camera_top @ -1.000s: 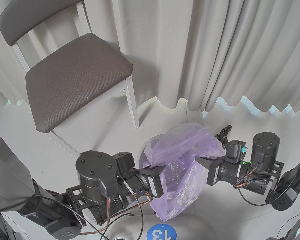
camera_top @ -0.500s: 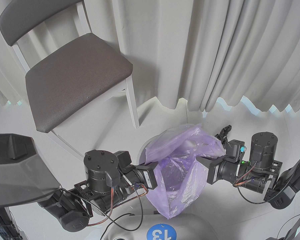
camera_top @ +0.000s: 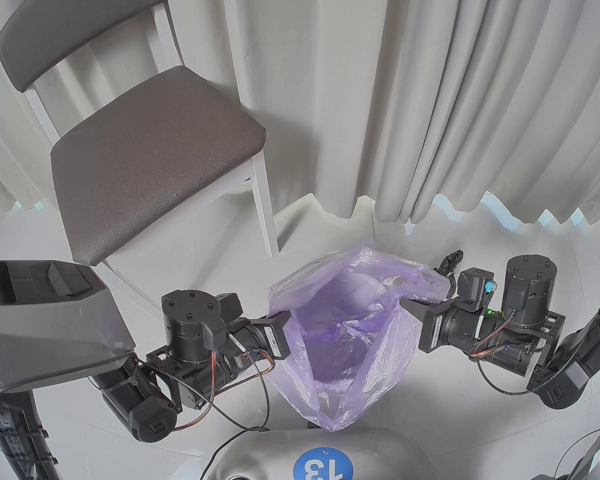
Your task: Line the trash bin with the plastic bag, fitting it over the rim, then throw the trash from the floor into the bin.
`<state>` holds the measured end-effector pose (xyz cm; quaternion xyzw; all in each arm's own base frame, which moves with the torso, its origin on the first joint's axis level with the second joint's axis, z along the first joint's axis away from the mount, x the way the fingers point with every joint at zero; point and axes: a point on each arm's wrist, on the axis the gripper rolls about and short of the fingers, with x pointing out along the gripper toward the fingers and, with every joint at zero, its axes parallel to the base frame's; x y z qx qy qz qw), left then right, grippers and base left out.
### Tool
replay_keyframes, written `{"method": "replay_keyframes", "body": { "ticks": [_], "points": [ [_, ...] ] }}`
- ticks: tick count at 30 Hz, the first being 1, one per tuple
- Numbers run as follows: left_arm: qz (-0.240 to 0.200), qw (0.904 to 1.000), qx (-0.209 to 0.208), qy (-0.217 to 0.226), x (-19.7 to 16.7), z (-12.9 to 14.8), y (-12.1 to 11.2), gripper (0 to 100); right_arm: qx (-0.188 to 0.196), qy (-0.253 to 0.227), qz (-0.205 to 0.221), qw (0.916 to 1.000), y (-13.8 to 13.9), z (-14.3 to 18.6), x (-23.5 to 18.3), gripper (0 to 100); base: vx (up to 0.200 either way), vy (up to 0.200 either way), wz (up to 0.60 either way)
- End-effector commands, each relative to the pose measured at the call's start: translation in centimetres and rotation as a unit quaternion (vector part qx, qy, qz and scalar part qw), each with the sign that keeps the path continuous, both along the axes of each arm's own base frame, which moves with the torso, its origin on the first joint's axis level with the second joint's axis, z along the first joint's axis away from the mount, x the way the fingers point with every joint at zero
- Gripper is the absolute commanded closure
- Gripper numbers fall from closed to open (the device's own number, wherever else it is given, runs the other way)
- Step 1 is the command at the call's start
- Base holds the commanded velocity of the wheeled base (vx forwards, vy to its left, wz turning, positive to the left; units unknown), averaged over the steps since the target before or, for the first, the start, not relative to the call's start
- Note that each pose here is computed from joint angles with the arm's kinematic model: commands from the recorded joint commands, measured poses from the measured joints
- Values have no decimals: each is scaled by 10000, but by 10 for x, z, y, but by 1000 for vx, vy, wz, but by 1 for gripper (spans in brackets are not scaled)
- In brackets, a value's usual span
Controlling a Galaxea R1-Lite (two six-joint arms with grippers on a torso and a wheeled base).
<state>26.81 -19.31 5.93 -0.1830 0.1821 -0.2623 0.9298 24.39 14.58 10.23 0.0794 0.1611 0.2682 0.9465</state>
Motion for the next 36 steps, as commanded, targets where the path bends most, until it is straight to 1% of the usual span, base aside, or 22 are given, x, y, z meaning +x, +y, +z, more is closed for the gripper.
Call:
{"method": "replay_keyframes", "body": {
  "ticks": [1,7,11,16,24,28,30,33,36],
  "points": [
    [123,9999,31,0,6,-1,6,100,-17,32,-104,9999,-3,-4,7,100,0,0,0],
    [276,9995,112,-43,13,-1,15,100,-51,101,-303,9995,-9,-12,22,100,0,0,0],
    [372,9991,196,-50,20,-5,20,100,2,62,-441,9990,-12,-14,31,100,0,0,0],
    [578,9981,188,-130,31,-3,30,100,91,-117,-663,9977,-18,-15,46,100,0,0,0],
    [680,9974,145,-209,36,0,31,100,142,-220,-879,9958,-25,-12,55,100,0,0,0],
    [696,9972,120,-256,37,1,31,100,59,-195,-941,9954,-31,-12,54,100,0,0,0],
    [699,9971,94,-286,37,3,30,100,-120,-152,-918,9956,-33,-11,51,100,0,0,0],
    [693,9970,68,-324,37,4,27,100,-388,47,-921,9950,-39,-9,45,100,0,0,0],
    [715,9968,63,-347,37,5,26,100,-541,234,-901,9942,-42,-3,38,100,0,0,0]
  ]
}}
